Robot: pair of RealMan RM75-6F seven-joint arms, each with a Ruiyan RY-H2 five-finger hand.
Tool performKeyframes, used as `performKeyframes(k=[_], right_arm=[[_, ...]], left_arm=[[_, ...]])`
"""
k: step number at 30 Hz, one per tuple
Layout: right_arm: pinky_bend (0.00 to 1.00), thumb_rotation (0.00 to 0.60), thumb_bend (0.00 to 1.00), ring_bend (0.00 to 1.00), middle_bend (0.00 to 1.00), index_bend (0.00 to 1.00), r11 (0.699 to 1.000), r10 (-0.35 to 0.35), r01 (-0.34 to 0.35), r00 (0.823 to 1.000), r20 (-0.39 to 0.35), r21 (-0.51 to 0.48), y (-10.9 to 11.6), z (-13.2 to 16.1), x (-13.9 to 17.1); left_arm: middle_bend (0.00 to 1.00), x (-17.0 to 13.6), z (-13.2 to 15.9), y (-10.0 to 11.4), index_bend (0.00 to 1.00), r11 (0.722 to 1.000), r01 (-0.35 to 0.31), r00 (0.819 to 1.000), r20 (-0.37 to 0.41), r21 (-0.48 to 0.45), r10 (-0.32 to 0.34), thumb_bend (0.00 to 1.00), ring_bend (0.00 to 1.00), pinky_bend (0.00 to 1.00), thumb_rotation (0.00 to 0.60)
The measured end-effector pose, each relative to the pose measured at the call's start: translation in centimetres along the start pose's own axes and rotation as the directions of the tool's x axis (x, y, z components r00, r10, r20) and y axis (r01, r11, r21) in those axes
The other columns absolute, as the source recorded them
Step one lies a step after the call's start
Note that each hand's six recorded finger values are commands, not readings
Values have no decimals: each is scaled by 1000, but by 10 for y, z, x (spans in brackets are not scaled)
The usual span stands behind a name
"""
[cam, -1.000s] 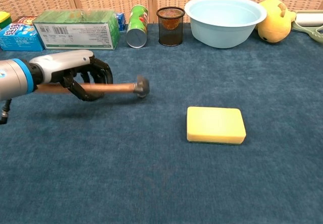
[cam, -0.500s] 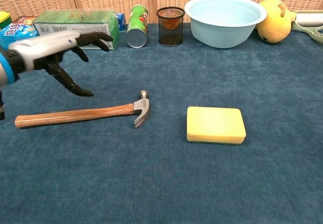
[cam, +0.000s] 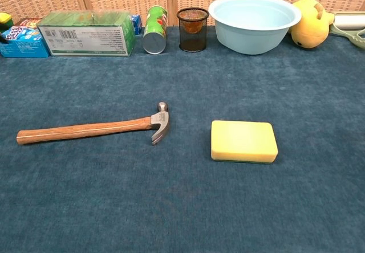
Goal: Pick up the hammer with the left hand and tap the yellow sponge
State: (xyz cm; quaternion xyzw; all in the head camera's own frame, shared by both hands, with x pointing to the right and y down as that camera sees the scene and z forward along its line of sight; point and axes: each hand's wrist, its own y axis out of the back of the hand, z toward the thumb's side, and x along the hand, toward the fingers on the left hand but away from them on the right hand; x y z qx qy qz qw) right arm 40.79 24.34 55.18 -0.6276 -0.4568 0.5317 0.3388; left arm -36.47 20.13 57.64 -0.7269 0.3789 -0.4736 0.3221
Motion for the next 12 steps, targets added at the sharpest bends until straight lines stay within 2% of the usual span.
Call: performKeyframes(k=[4,8,12], right_arm=[[268,600,220,330,413,453,1000,-4,4,1000,-10,3,0,2,-2],[268,600,219,330,413,453,1000,-2,2,1000,-16,0,-2,4,-3],[268,600,218,329,413,453,1000,4,-4,1000,-21,-1,-8,6,-1]], left_arm=[[192,-38,-24,13,136,999,-35,995,-97,7,36,150,116,208,600],[197,-69,-44,26,145,995,-104,977,-189,-6,101,158,122,208,600],[199,-87,-56,30,163,990,-139,963,-237,-25,130,159,127,208,600]])
